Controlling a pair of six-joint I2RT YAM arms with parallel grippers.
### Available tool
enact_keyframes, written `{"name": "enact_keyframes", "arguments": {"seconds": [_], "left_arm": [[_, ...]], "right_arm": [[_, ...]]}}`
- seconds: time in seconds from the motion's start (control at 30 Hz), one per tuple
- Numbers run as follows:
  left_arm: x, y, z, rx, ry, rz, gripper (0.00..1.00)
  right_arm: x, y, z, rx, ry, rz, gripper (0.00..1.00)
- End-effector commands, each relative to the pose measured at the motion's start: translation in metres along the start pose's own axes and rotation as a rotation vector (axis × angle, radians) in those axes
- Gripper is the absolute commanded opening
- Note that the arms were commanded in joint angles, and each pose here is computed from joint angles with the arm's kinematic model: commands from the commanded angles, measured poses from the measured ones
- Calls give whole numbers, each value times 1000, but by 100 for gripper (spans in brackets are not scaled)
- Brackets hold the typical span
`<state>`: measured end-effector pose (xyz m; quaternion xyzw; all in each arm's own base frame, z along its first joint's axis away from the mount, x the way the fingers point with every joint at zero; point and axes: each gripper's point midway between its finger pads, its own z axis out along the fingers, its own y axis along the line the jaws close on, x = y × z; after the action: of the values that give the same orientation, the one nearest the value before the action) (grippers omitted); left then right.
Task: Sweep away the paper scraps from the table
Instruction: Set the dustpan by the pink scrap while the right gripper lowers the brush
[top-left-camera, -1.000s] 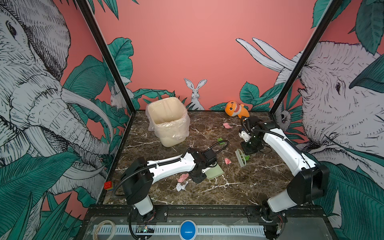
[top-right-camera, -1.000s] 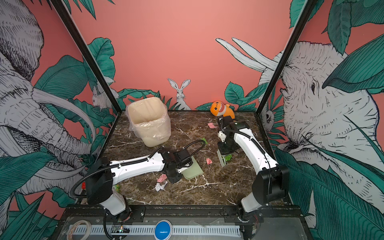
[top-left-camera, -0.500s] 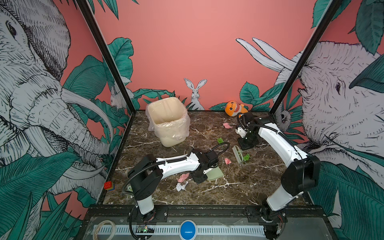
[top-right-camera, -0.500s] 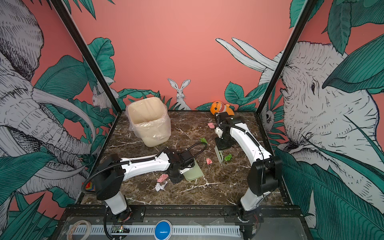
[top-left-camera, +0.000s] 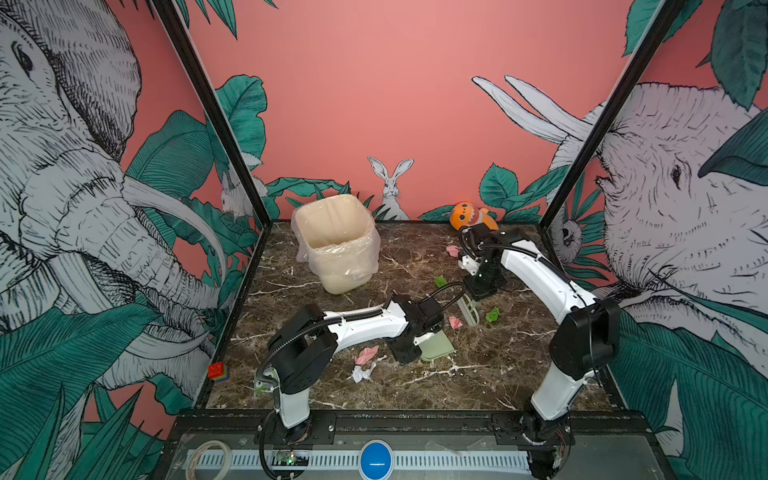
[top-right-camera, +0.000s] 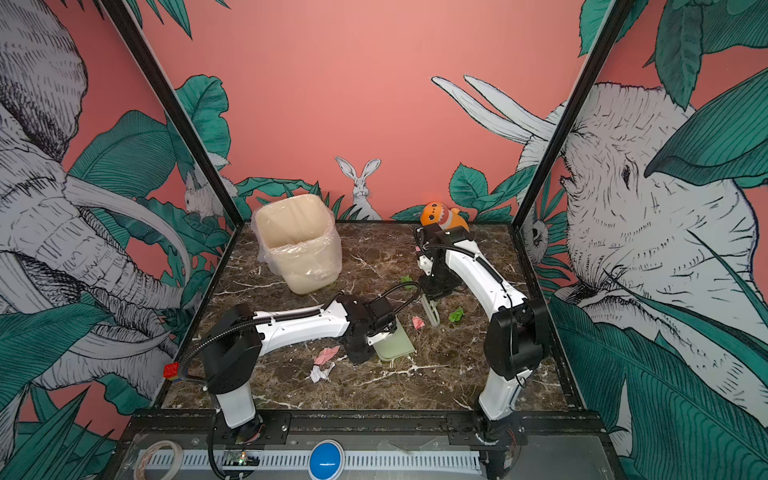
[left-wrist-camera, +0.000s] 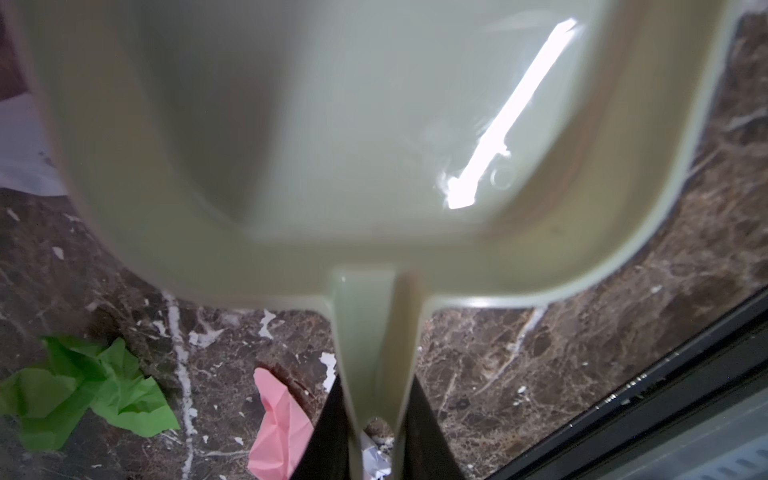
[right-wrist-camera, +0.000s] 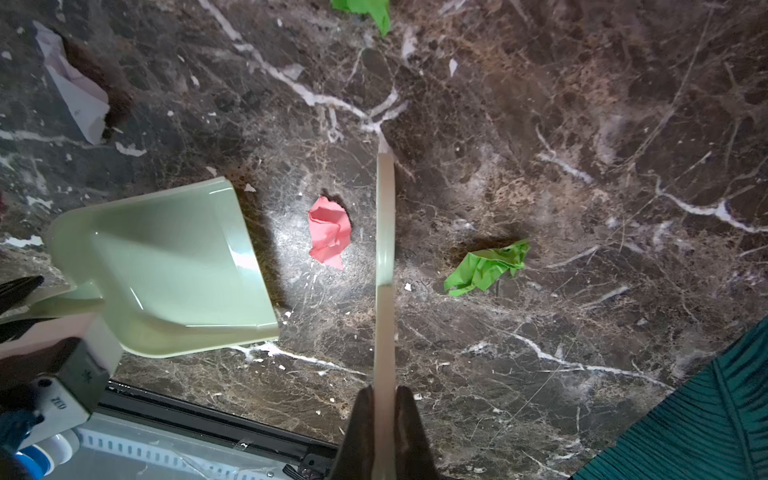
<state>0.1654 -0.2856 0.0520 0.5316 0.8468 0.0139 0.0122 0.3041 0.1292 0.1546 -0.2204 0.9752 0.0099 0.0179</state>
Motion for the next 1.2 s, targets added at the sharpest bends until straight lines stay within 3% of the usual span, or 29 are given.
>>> {"name": "enact_keyframes", "arguments": {"seconds": [0.0, 0.4, 1.17], "left_arm": [[-2, -5, -2, 24, 14, 24, 9], [-13, -4, 3, 17, 14, 30, 9], [-15, -1, 6, 0, 3, 24, 9]], "right_arm": [[5, 3, -6, 12, 24, -14, 0], [9, 17, -6, -9, 29, -33, 0], [25, 92, -31, -331, -66, -46, 0]]}}
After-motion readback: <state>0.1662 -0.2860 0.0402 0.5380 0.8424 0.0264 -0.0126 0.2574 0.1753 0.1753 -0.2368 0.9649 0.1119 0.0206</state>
